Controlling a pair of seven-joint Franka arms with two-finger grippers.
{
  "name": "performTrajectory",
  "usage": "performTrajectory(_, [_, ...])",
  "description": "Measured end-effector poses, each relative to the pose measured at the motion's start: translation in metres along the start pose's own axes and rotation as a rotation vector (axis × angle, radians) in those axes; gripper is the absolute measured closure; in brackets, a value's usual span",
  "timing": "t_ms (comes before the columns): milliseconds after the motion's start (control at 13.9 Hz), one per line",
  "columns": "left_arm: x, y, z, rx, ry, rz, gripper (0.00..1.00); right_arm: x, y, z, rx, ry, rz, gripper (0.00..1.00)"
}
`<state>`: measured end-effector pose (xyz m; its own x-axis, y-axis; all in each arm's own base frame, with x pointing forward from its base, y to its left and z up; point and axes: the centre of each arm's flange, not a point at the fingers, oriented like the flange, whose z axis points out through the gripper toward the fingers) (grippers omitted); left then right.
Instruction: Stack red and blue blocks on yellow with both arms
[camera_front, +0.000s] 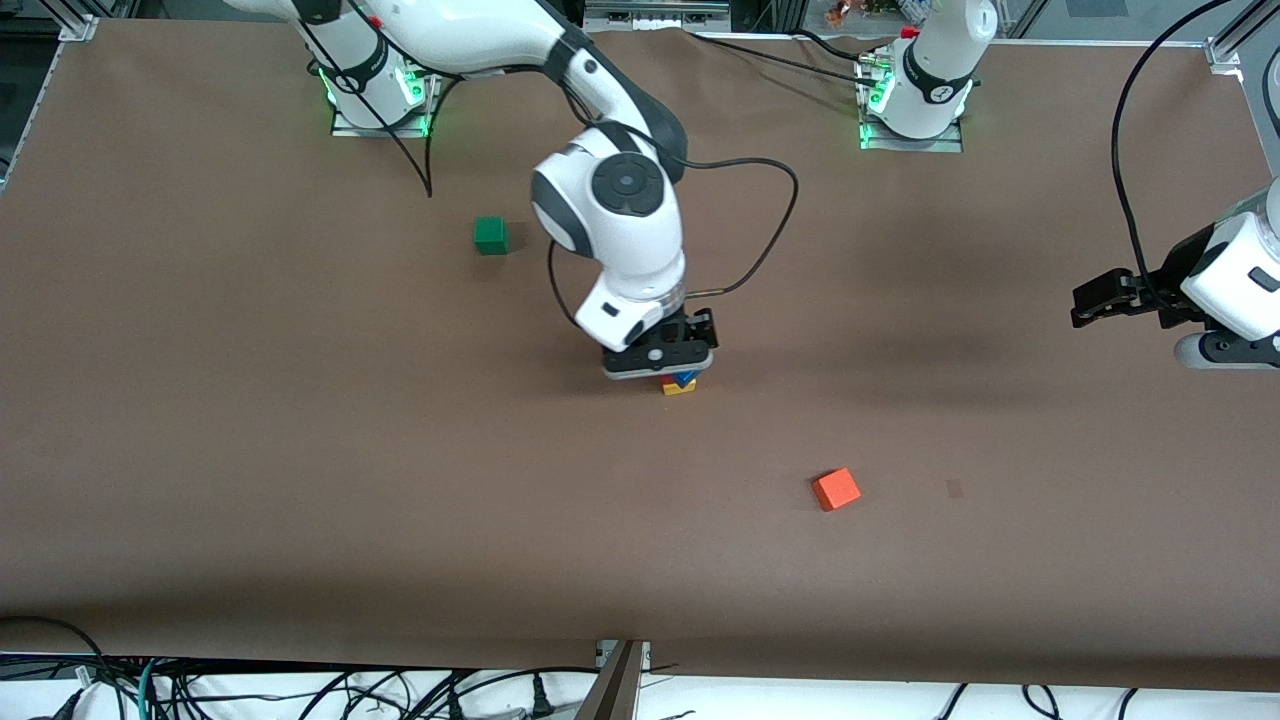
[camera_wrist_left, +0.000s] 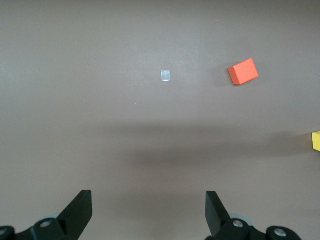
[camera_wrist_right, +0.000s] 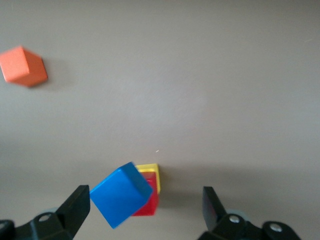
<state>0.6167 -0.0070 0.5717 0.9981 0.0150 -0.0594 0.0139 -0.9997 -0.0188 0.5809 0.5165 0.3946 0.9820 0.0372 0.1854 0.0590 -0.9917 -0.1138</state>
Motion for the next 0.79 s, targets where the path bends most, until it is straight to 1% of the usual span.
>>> performTrajectory(143, [0.0,0.0,0.0,0.0,0.0,0.0,0.0,0.022,0.038,-0.052,0.001,-0.04,0.063,0.0])
performTrajectory(287, [0.0,0.0,0.0,0.0,0.0,0.0,0.0,0.037,0.084,-0.099,-0.034,-0.095,0.122,0.0])
performTrajectory(430, [0.0,0.0,0.0,0.0,0.0,0.0,0.0,0.045,0.126,-0.143,-0.055,-0.109,0.17,0.0])
performTrajectory(573, [0.0,0.0,0.0,0.0,0.0,0.0,0.0,0.045,0.173,-0.181,-0.058,-0.13,0.186,0.0])
performTrajectory(789, [0.001,0.0,0.0,0.0,0.0,0.0,0.0,0.024,0.238,-0.223,-0.058,-0.174,0.207,0.0])
